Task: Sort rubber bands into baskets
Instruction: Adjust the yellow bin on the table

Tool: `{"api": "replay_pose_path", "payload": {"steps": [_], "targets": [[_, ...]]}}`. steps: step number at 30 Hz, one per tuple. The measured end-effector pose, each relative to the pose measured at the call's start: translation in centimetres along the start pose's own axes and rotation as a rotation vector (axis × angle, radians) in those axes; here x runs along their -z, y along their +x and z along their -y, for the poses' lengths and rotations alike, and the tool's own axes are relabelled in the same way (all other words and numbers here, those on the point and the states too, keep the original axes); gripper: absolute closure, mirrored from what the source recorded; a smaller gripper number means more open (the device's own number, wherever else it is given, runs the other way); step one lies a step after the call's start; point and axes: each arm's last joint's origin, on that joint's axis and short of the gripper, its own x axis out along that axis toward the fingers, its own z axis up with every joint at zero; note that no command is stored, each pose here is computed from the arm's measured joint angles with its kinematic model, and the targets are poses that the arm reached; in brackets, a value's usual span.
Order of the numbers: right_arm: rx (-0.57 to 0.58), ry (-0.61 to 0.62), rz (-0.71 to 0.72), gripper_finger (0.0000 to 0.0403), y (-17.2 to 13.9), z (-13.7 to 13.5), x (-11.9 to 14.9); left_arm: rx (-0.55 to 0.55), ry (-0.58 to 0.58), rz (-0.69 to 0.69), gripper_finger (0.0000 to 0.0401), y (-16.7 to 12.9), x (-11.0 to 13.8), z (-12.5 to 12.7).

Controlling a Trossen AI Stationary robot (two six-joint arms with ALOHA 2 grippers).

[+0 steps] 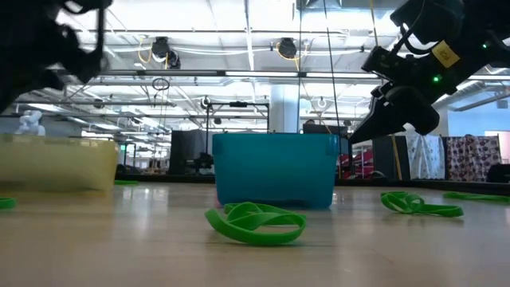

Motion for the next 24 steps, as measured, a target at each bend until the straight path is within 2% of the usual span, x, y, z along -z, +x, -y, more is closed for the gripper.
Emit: {"api": "replay_pose_path", "payload": {"steps": [6,10,11,15,18,21,24], "targets": [[0.0,0.0,-0.001,0.0403,0.0,0.0,0.0,-0.012,0.063,0.105,0.0373,-2.0,-1.4,-0.4],[0.0,0.0,-0.001,0.0403,0.0,0.0,0.0,-0.035,0.043,0.132,0.0373,-2.2,-1.9,-1.0],[0.0,0.0,-0.001,0.0403,0.0,0.0,0.0,-0.016,0.037,0.138,0.0373,-2.1,-2.0,-0.9],[0.0,-0.001,-0.001,0.0403,0.0,0.0,0.0,0.196,0.075,0.078,0.0373,-1.6,-2.2,0.1],[0.0,-0.01,-0.002,0.0403,0.0,0.0,0.0,0.233,0.098,0.11,0.0373,-1.4,-2.3,0.7],[0.0,-0.014,-0.004,0.0403,0.0,0.0,0.0,0.22,0.059,0.081,0.0373,-0.4,-1.9,0.8],[0.001,-0.016,-0.008,0.0403,0.0,0.0,0.1,0.212,-0.045,-0.028,0.0373,1.5,-1.3,0.0]]}}
